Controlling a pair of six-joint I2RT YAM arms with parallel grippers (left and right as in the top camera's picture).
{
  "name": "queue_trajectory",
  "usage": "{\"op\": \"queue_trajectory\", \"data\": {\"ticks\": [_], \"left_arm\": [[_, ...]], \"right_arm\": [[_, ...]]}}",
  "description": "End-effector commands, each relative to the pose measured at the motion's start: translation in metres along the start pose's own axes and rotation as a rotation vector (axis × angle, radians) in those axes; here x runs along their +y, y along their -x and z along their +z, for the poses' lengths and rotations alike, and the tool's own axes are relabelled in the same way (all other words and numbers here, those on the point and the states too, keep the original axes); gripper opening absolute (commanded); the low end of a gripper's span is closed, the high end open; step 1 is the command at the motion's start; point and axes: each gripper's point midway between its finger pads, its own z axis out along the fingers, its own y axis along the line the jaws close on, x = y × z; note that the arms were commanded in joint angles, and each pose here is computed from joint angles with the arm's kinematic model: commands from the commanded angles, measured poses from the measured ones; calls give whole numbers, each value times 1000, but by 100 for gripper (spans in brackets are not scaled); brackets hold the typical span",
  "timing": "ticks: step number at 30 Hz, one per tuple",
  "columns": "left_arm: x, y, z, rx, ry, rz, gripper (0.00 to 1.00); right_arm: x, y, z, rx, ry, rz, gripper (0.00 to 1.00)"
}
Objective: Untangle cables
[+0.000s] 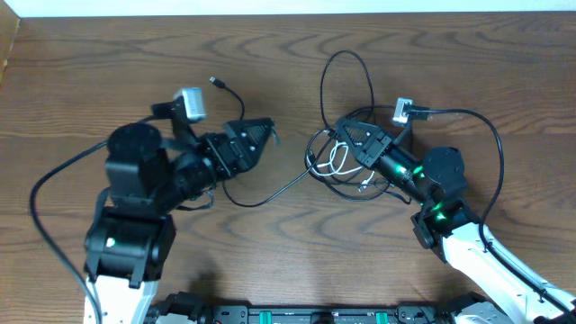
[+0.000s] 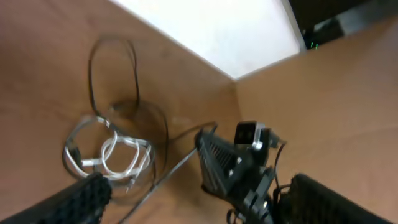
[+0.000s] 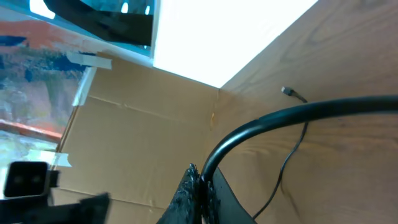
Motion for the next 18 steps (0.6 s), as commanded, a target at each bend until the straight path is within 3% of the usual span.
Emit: {"op": "queue_trajectory", "data": {"ticks": [1,4,6,9,13,18], "left_arm": [[-3,-15,16,91,-13,-101,95],[-4,-32,33,165,-25,62,95],[-3,-51,49,242,-51,304,94],[1,-66,63,302,-71,453,94],[12,-78,77,353,-71,570,94],[37,-80,96,366,40,642,94]], "right_arm": [[5,8,-1,-41,5,-32,1],[5,8,-1,-41,6,-31,1],[5,8,-1,-41,5,-18,1],[5,7,-1,-38,7,19,1],[5,7,-1,-37,8,70,1],[6,6,-1,-29,12,139,1]]}}
